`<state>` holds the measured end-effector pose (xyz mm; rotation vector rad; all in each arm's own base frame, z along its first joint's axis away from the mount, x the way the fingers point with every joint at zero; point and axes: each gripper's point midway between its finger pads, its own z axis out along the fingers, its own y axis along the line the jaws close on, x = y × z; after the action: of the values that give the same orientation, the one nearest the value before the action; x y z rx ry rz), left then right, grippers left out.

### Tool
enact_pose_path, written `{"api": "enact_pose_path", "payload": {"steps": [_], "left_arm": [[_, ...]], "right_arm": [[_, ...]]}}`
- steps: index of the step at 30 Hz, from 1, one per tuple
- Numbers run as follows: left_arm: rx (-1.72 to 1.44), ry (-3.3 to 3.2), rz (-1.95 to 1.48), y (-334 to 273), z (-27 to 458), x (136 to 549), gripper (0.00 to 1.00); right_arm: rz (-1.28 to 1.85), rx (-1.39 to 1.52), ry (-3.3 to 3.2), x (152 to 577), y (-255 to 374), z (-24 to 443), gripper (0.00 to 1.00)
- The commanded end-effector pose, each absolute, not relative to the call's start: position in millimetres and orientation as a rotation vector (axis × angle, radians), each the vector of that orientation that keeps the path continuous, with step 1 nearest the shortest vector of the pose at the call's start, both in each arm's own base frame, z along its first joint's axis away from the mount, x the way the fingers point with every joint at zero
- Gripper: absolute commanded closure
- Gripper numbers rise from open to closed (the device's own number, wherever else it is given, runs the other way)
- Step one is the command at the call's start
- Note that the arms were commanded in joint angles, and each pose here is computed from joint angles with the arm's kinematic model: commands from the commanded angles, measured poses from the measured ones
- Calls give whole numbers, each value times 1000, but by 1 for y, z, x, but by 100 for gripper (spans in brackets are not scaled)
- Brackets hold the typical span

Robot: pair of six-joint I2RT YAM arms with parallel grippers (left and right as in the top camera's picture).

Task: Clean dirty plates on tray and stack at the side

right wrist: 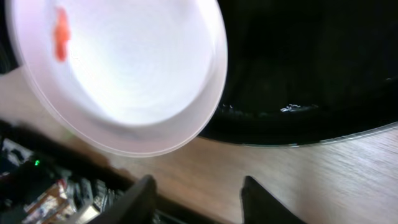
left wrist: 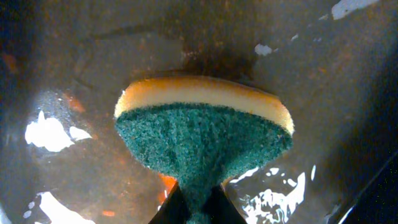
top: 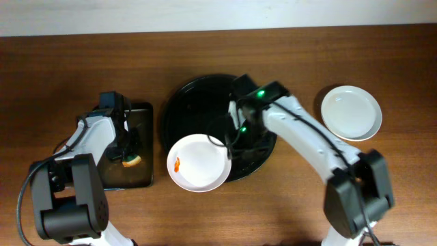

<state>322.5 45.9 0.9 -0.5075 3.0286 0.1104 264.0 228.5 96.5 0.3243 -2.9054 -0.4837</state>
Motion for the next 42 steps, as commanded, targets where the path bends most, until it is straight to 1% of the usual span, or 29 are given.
{"api": "enact_pose_path", "payload": {"steps": [1, 2, 6, 8, 9, 10, 11, 12, 15, 18, 21, 24, 26, 27, 28, 29, 31, 32, 33, 34, 35, 36, 37, 39, 40, 42], "left_arm": [[-516, 3072, 109, 44, -9, 309, 92], [-516, 3072, 103, 43, -9, 309, 93], [-516, 3072, 103, 43, -9, 309, 93], [-516, 3072, 103, 43, -9, 309, 93], [-516, 3072, 103, 43, -9, 309, 93], [-516, 3072, 103, 43, -9, 309, 93], [-516, 3072, 103, 43, -9, 309, 93], [-515, 3072, 103, 43, -9, 309, 93], [-515, 3072, 100, 43, -9, 309, 93], [-514, 3074, 68, 39, -9, 310, 93], [-515, 3071, 68, 39, -9, 311, 93], [-515, 3071, 68, 39, -9, 311, 93], [-515, 3071, 67, 39, -9, 311, 93], [-515, 3072, 67, 39, -9, 310, 93], [-515, 3072, 67, 39, -9, 310, 93], [-515, 3075, 68, 39, -9, 310, 92], [-514, 3073, 69, 39, -9, 310, 87], [-513, 3067, 68, 40, -9, 312, 86], [-513, 3066, 65, 39, -9, 312, 86], [-513, 3066, 60, 39, -9, 312, 86], [-513, 3067, 60, 39, -9, 312, 86], [-513, 3067, 60, 39, -9, 312, 86], [-513, 3065, 62, 39, -9, 312, 86], [-510, 3034, 99, 44, -10, 318, 85], [-508, 3002, 127, 48, -13, 322, 82], [-505, 2983, 108, 46, -20, 323, 81]], "right_arm": [[-503, 237, -2770, 240, 241, 57, 63], [-523, 236, -2755, 237, 245, 51, 65], [-513, 117, -2756, 232, 253, 28, 68], [-533, 77, -2777, 236, 257, 21, 68], [-555, 79, -2794, 241, 259, 20, 74], [-565, 68, -2808, 246, 259, 20, 86], [-553, 61, -2832, 251, 256, 18, 92], [-524, 44, -2860, 258, 249, 17, 95], [-520, -42, -2917, 287, 228, 20, 96], [-527, -12, -3037, 331, 198, 29, 96], [-367, -35, -3173, 359, 170, 27, 96], [-312, 64, -3259, 373, 171, 28, 96], [-271, 86, -3278, 374, 173, 27, 96], [-265, 90, -3271, 372, 173, 27, 96], [-257, 88, -3267, 371, 172, 27, 78], [-253, 85, -3265, 371, 171, 28, 65], [-202, 82, -3288, 375, 166, 39, 49], [-179, 84, -3306, 378, 163, 48, 49], [-193, 160, -3332, 383, 166, 59, 49], [-214, 247, -3354, 387, 169, 68, 46], [-293, 460, -3343, 389, 180, 74, 43], [-356, 613, -3308, 386, 188, 76, 49], [-389, 670, -3284, 382, 191, 76, 49], [-390, 669, -3280, 381, 191, 76, 49], [-389, 667, -3277, 381, 191, 76, 49], [-382, 663, -3264, 377, 190, 75, 49]]}}
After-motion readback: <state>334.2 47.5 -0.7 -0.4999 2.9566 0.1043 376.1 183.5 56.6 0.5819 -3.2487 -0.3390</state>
